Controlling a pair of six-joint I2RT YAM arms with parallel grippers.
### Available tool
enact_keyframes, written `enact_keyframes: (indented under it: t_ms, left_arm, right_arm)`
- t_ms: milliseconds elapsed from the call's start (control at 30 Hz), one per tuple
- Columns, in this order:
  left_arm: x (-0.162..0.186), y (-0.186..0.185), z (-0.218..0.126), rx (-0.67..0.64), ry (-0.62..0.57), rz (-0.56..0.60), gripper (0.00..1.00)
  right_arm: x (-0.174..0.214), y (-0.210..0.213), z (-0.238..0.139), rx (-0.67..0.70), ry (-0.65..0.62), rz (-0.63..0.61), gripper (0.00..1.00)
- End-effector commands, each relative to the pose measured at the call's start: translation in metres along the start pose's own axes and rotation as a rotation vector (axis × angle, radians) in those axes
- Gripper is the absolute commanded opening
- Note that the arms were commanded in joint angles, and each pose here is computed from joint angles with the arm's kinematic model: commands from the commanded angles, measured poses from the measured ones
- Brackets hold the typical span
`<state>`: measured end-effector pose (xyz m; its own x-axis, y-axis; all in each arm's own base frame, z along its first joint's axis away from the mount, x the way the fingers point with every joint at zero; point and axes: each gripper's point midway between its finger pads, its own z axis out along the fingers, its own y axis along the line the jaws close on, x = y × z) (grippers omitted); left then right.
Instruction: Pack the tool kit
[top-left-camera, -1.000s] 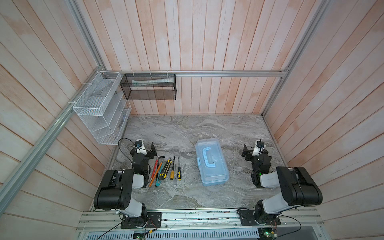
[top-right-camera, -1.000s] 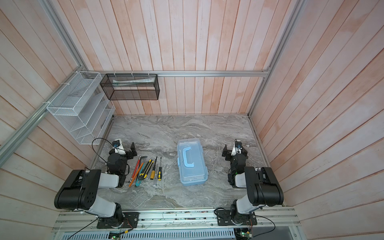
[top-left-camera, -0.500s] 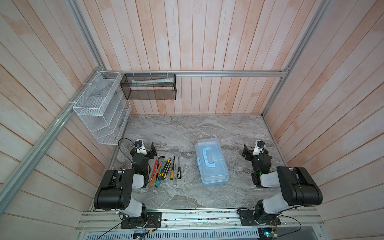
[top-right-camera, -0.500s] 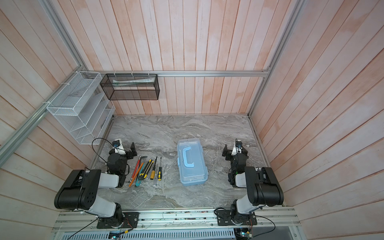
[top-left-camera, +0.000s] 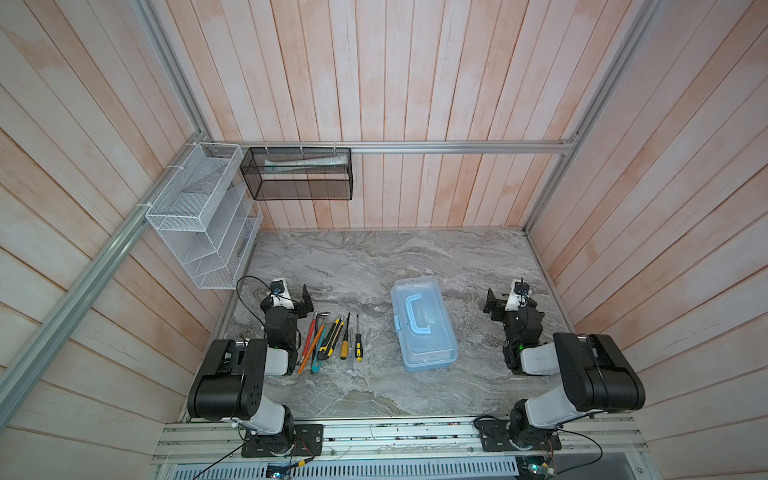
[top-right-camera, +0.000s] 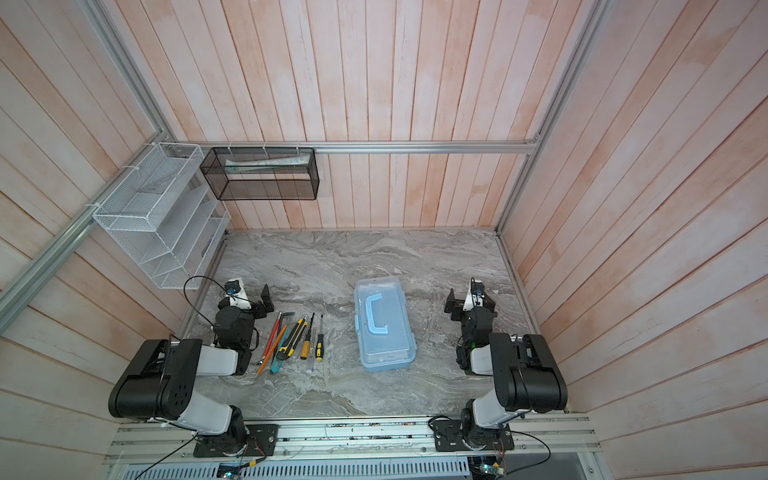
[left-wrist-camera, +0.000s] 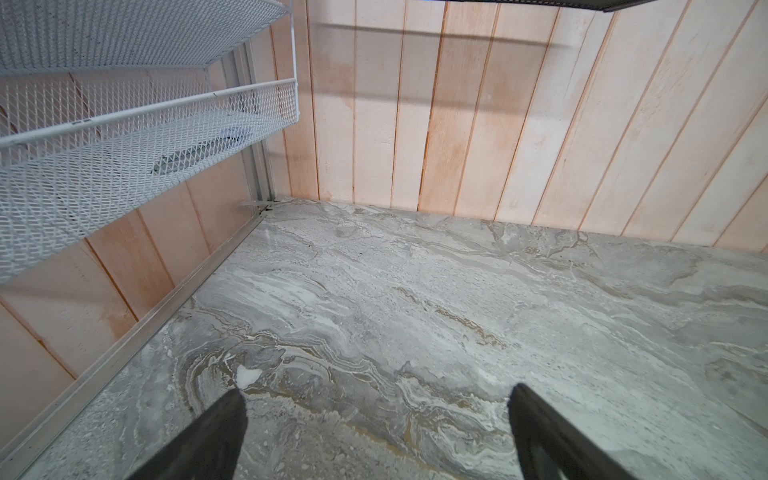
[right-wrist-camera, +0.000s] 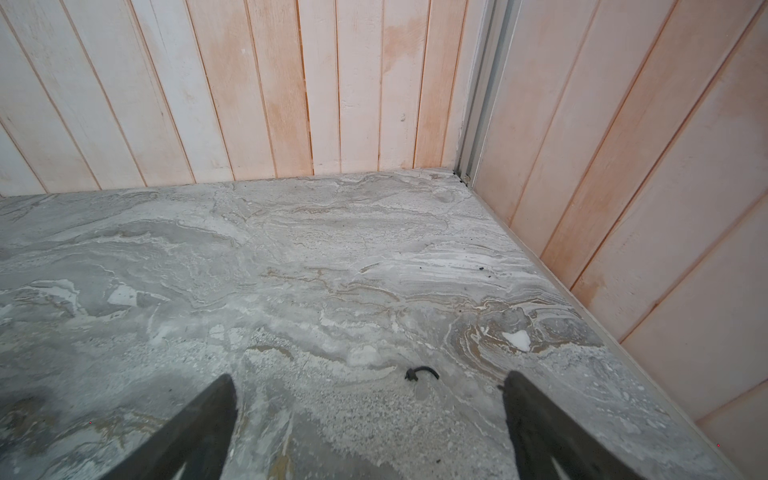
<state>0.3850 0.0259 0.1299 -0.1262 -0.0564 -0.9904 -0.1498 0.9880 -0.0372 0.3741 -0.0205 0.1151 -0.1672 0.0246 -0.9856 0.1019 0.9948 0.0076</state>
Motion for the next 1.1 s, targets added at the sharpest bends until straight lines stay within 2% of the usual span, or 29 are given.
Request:
enact_keyframes:
  t_ms: [0, 133, 200, 267, 300, 367, 500, 600, 833, 967, 1067]
  left_arm:
    - [0.000, 0.001, -0.001, -0.009, -0.008, -0.002, 1.00]
    - [-0.003, 0.002, -0.001, -0.013, -0.017, -0.003, 1.00]
    - [-0.005, 0.005, 0.001, -0.037, 0.016, -0.012, 1.00]
    - [-0.019, 0.004, 0.003, -0.047, -0.003, -0.003, 1.00]
    - [-0.023, 0.002, 0.005, -0.044, 0.032, -0.005, 1.00]
    - [-0.030, -0.002, 0.008, -0.037, 0.131, -0.083, 1.00]
    - [-0.049, -0.044, -0.008, 0.161, 0.232, -0.240, 1.00]
    - [-0.050, -0.081, -0.032, 0.319, 0.310, -0.300, 1.00]
    - [-0.009, -0.157, -0.100, 0.600, 0.552, -0.384, 1.00]
    - [0.020, -0.186, -0.127, 0.673, 0.656, -0.422, 1.00]
    - [0.035, -0.200, -0.137, 0.704, 0.692, -0.419, 0.98]
  right_arm:
    - [-0.009, 0.000, 0.003, -0.006, -0.021, 0.006, 0.98]
    - [-0.028, -0.016, 0.000, 0.103, -0.058, 0.033, 0.98]
    - [-0.036, -0.014, 0.005, 0.100, -0.004, 0.029, 0.98]
    - [-0.047, -0.007, 0.004, 0.077, 0.006, 0.025, 0.96]
    - [-0.056, -0.003, 0.003, 0.073, 0.001, 0.039, 0.95]
    - [-0.069, 0.014, 0.000, 0.021, 0.027, 0.054, 0.92]
    - [-0.088, 0.060, -0.012, -0.067, 0.150, 0.030, 0.85]
    - [-0.095, 0.097, -0.031, -0.158, 0.250, 0.022, 0.81]
    - [-0.086, 0.186, -0.091, -0.486, 0.532, 0.101, 0.70]
    - [-0.067, 0.221, -0.116, -0.600, 0.721, 0.138, 0.65]
    - [-0.059, 0.246, -0.130, -0.676, 0.778, 0.121, 0.63]
